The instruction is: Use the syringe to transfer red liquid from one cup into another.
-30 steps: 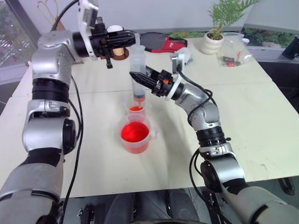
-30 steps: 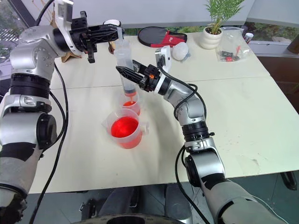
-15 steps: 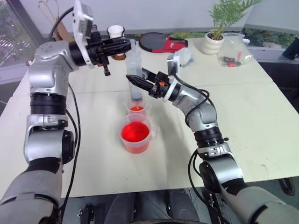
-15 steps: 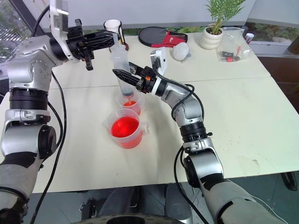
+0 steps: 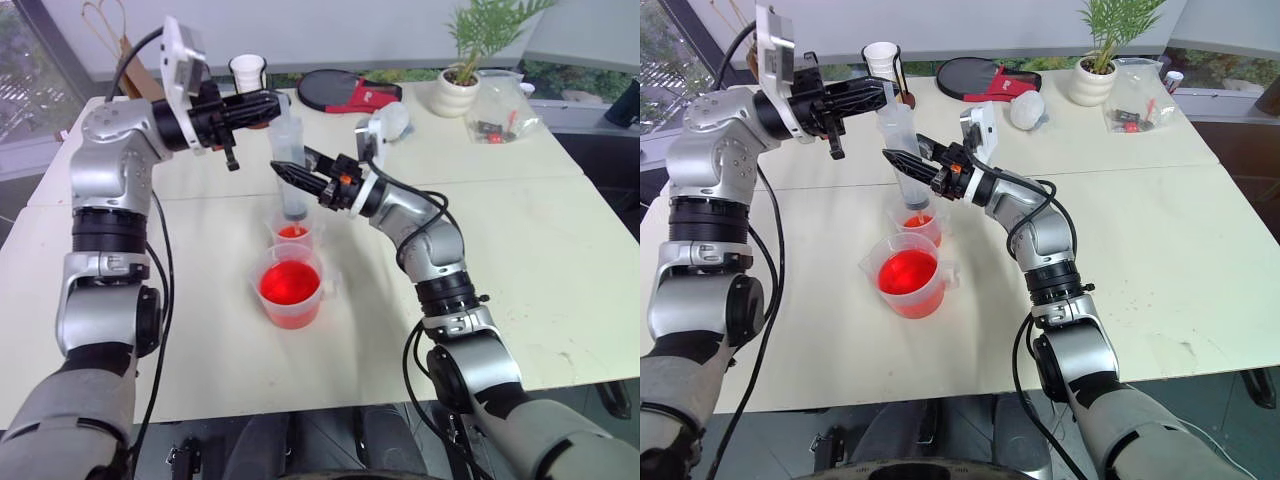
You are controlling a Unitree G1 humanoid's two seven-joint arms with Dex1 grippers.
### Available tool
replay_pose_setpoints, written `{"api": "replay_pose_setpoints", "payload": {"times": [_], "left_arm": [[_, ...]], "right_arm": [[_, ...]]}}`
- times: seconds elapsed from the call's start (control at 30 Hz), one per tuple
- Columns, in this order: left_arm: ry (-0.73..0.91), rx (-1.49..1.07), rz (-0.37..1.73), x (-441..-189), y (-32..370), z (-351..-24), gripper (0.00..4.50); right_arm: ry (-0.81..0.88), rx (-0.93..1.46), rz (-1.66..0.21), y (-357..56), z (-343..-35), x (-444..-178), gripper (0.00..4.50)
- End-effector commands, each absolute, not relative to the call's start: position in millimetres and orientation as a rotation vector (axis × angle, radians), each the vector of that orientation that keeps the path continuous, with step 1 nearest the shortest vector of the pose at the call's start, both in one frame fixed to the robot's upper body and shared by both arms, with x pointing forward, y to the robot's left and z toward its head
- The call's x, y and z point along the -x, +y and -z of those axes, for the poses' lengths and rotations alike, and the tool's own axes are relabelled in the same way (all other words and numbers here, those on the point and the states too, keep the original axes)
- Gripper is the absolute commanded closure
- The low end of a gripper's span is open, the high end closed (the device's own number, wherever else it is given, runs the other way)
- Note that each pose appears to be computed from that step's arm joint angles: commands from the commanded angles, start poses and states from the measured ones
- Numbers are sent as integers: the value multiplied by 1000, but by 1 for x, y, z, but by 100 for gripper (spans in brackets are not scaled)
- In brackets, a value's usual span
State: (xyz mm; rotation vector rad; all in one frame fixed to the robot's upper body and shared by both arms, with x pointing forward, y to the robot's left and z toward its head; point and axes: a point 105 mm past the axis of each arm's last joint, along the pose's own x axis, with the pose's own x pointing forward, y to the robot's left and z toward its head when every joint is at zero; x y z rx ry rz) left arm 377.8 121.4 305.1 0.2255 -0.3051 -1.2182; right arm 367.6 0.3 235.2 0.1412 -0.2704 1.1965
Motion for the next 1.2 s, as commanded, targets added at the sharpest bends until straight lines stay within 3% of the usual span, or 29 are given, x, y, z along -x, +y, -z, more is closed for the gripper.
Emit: {"api": "replay_pose_setpoints", "payload": {"times": [0.03,0.1,0.27,0.37,0.5,0.63,0.7,0.87,1.0,1.2], "left_arm": [[-222,-198,1205,-386,121,-291,417],[-270,-145,1177,-385,130,-308,354],[-359,-50,1043,-387,169,-335,109],[-376,11,1021,-379,188,-341,109],[-291,28,1063,-353,200,-323,109],[-135,-104,1210,-319,172,-298,109],[-92,-219,1288,-302,156,-293,109],[-88,-381,1376,-288,129,-290,109],[-77,-485,1459,-291,108,-277,109],[-65,-489,1530,-300,91,-265,109]], "right_arm": [[-540,-88,-1270,8,-300,-341,311],[-538,-89,-1266,8,-300,-341,311],[-560,-122,-1247,6,-309,-339,311],[-562,-163,-1231,2,-314,-340,311],[-512,-376,-1021,-40,-340,-369,311],[-324,-382,-857,-91,-354,-388,311],[-150,-282,-765,-119,-350,-392,311],[363,-209,-586,-172,-298,-379,311],[725,-215,-455,-215,-221,-356,311],[853,-276,-256,-244,-182,-360,311]]}}
